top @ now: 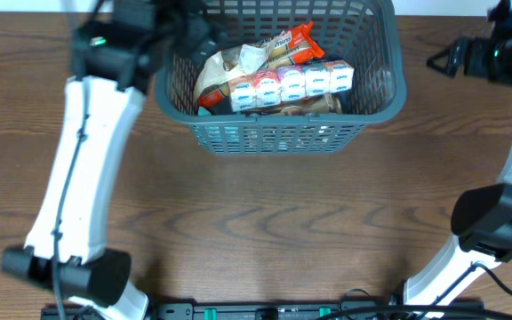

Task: Pack container

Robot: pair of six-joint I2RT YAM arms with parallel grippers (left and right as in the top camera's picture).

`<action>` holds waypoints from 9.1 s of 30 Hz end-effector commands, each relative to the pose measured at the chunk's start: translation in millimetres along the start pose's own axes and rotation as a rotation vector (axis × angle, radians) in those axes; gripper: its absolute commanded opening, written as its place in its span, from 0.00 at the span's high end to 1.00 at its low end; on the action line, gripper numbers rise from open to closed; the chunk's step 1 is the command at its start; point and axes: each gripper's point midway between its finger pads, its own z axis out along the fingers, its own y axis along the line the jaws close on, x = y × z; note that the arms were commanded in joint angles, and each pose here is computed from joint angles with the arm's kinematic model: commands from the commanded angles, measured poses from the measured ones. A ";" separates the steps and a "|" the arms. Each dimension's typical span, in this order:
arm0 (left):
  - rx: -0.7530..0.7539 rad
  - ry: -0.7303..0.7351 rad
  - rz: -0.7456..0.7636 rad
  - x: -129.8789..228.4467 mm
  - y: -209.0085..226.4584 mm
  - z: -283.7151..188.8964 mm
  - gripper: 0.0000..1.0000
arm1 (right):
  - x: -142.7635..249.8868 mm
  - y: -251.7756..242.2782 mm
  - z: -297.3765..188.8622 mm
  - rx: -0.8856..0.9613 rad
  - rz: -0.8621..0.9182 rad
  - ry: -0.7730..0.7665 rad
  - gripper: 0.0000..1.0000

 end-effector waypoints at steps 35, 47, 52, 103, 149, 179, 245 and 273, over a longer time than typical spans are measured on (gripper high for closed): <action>-0.101 0.259 -0.528 191.0 -32.6 -147.4 0.01 | 166.3 86.1 -108.0 -0.073 -0.117 0.115 0.01; -0.131 0.043 -0.416 247.2 -82.0 -138.8 0.01 | 246.8 102.4 -71.1 -0.038 -0.166 -0.003 0.01; -0.131 0.044 -0.416 270.1 -94.1 -125.6 0.01 | 277.4 100.2 -49.6 -0.046 -0.166 -0.011 0.01; -0.125 0.061 -0.418 273.8 -96.2 -124.3 0.01 | 236.0 72.7 -89.0 -0.026 -0.057 -0.489 0.01; -0.125 0.061 -0.418 273.8 -96.1 -124.3 0.02 | 256.4 119.0 -16.9 -0.314 -0.173 -0.982 0.01; -0.125 0.061 -0.418 273.8 -96.2 -124.3 0.01 | 252.3 105.7 -15.2 -0.255 -0.156 -0.989 0.01; -0.051 -0.532 -0.318 277.7 -142.6 -62.9 0.02 | 252.3 105.7 -15.2 -0.255 -0.156 -0.989 0.01; -0.040 -0.499 -0.366 284.6 -144.1 -58.7 0.02 | 252.3 105.7 -15.2 -0.255 -0.156 -0.990 0.01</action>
